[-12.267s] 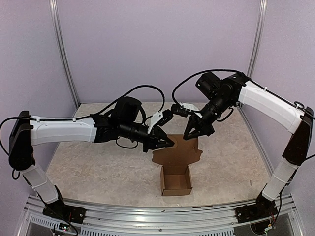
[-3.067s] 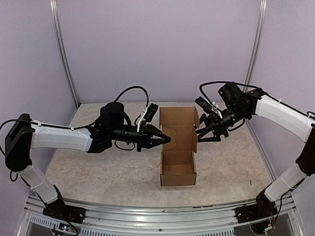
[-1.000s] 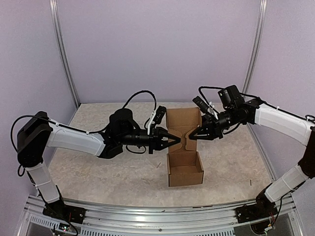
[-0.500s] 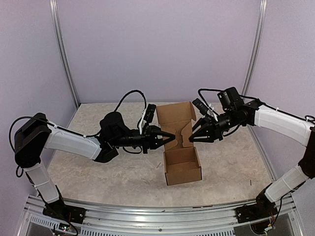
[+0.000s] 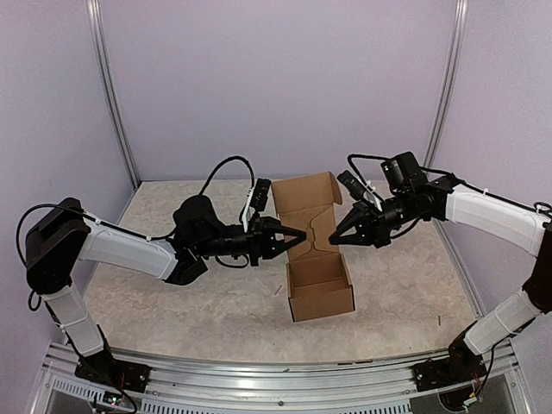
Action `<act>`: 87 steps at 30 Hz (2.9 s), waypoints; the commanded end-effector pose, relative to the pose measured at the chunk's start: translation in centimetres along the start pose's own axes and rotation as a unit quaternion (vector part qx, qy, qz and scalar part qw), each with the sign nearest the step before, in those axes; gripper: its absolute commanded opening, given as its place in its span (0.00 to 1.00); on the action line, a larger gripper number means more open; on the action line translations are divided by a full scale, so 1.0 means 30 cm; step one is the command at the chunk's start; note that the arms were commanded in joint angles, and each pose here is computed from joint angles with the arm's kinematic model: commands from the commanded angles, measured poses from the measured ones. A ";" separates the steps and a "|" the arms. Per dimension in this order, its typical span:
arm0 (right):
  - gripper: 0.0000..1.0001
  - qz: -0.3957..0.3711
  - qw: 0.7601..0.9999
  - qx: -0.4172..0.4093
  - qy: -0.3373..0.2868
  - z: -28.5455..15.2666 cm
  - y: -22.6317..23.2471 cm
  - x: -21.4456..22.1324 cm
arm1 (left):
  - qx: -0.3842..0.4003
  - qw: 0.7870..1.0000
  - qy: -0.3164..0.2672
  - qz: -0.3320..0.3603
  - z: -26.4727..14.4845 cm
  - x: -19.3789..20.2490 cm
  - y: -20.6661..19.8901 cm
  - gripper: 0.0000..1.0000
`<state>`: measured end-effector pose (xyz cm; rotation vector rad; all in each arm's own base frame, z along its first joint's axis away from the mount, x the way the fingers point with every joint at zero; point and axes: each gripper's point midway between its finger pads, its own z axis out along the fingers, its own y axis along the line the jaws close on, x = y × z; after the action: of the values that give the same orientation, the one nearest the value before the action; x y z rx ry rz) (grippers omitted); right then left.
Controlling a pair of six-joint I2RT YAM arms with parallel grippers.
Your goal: Fold the paper box
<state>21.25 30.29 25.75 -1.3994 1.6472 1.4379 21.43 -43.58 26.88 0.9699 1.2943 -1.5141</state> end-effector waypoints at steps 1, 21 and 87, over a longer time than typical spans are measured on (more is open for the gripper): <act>0.00 -0.001 1.000 0.010 0.005 0.012 -0.016 0.009 | 0.000 1.000 -0.002 0.004 0.022 -0.010 0.002 0.12; 0.00 -0.015 1.000 0.024 0.009 0.002 -0.013 0.013 | -0.017 0.999 0.040 0.003 0.023 0.080 0.024 0.00; 0.00 -0.173 0.878 0.323 0.307 0.110 -0.305 0.062 | -0.210 0.972 0.102 0.019 -0.195 0.349 0.164 0.61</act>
<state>27.94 33.56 20.95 -1.7257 1.8340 0.2771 23.80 -39.47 15.04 0.9120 1.6358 -1.0202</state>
